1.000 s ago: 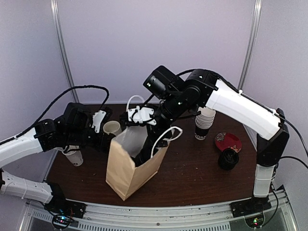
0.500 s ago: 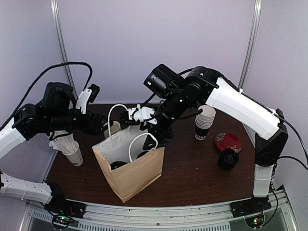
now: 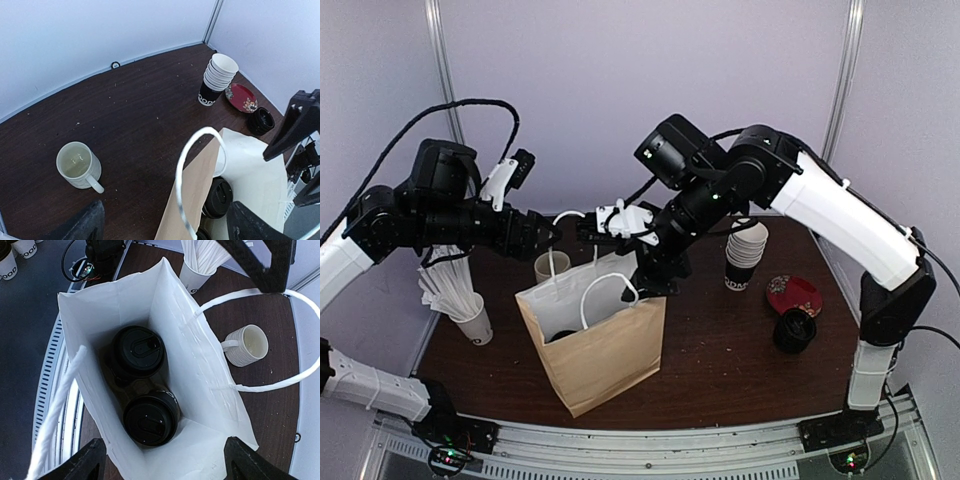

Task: Pack the takeout coffee

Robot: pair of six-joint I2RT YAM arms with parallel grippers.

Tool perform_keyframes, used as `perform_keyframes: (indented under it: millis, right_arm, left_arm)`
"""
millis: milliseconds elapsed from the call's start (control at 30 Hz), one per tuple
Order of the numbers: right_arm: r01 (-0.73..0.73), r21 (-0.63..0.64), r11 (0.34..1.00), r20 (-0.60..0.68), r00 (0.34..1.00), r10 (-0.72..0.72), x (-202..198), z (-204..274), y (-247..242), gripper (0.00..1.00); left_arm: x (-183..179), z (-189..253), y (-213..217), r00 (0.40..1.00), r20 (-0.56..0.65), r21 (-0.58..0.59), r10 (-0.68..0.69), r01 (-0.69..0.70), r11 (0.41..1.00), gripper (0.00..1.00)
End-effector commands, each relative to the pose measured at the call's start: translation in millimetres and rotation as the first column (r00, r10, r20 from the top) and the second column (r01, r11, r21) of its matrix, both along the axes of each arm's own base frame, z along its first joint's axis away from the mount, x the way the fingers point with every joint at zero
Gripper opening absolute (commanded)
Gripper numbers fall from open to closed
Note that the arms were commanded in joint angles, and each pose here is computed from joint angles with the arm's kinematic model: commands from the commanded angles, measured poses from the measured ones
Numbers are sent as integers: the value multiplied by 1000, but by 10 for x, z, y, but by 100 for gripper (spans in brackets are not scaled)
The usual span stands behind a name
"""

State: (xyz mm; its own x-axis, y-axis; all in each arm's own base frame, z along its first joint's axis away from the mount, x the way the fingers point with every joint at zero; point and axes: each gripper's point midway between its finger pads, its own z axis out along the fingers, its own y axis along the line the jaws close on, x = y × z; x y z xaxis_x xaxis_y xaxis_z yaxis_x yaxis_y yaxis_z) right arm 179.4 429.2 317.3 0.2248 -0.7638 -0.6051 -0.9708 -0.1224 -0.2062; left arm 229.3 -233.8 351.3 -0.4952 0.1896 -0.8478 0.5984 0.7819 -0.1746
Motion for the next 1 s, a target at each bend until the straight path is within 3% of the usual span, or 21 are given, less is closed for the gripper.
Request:
perform_keyframes:
  millis: [0,167,267,367,667,967]
  right_arm:
    - [48,80,996,81,995,-55,74,402,-197,86]
    - [111,81,991,122,985,-120,227,483,-421,88]
    - [179,97,979,146,970,-192,404,563,-671,89]
    - [265,126,956,152,947,-283,609,646,-989,91]
    - [483,146,863,113,859,-500,1008,659,-1868,96]
    - [540,137,830,88,828,-554,1108,545,-2041,96]
  left_arm:
    - [144,18,-146,1000,9,31,-9,8,999,88]
    - [335,-25,-410,998,4,81,-56,56,995,65]
    - [363,46,-685,988,-2,58,-157,157,986,37]
    - [384,130,-943,970,1,12,-242,242,970,0]
    - [479,523,-1413,920,123,-102,-371,384,918,0]
    - [557,652,-1621,888,193,-119,-417,443,889,0]
